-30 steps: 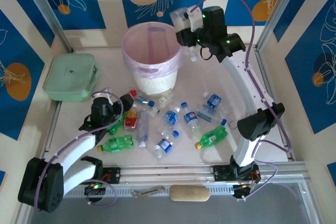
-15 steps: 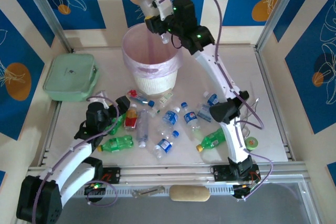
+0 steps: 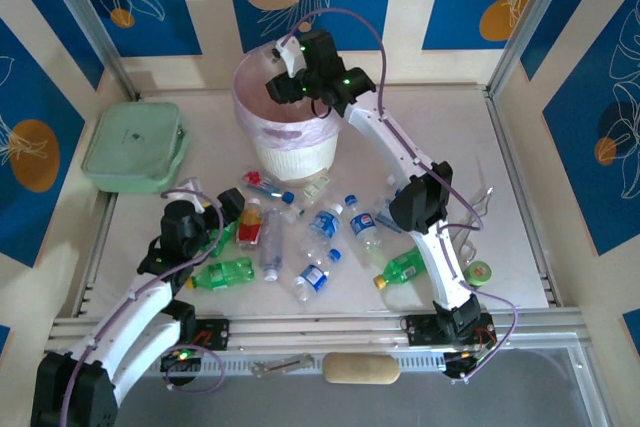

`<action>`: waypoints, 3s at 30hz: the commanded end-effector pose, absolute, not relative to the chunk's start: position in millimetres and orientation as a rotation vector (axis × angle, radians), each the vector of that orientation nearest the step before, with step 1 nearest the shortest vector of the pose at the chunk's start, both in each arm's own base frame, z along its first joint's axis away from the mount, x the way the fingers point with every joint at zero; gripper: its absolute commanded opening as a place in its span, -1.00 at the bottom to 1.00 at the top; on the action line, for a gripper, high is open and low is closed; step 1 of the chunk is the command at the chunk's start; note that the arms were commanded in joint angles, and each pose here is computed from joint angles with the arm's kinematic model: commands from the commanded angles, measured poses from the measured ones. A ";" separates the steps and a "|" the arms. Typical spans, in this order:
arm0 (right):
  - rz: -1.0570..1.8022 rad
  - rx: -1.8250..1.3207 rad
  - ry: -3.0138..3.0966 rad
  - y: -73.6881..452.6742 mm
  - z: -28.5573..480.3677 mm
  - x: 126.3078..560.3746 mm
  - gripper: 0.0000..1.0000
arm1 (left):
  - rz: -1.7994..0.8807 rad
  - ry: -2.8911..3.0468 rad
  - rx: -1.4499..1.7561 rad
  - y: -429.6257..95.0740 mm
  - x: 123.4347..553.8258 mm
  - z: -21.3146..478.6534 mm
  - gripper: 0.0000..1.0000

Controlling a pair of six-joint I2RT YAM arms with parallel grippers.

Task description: Put the plastic bottles in the bin

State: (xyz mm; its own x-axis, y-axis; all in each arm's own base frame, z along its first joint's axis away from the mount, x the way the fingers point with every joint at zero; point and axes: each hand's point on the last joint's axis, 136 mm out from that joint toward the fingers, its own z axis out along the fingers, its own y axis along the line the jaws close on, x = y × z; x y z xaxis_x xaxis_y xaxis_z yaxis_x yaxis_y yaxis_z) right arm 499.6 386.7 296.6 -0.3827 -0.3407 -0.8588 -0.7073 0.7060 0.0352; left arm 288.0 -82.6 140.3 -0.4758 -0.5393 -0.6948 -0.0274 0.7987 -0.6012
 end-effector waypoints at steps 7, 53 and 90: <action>0.434 -0.859 2.114 392.6 255.6 478.6 0.13 | -0.641 1.980 -0.420 -80.8 292.1 140.4 0.99; 0.452 -0.832 2.026 399.3 287.5 488.9 0.93 | -0.516 2.068 -0.392 -70.5 296.4 145.0 0.99; 0.503 -0.174 2.118 179.9 270.2 367.0 0.98 | -0.129 2.769 0.100 -33.7 293.5 134.1 0.99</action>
State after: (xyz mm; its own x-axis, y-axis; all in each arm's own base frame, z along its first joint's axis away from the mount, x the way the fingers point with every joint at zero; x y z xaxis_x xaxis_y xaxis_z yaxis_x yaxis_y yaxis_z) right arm 369.8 191.3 265.5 -0.5700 -0.0542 -0.8199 -0.3705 0.9076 0.1976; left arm 299.7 -56.4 144.2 -0.9044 -0.0237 -0.4260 0.0748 0.9742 -0.2129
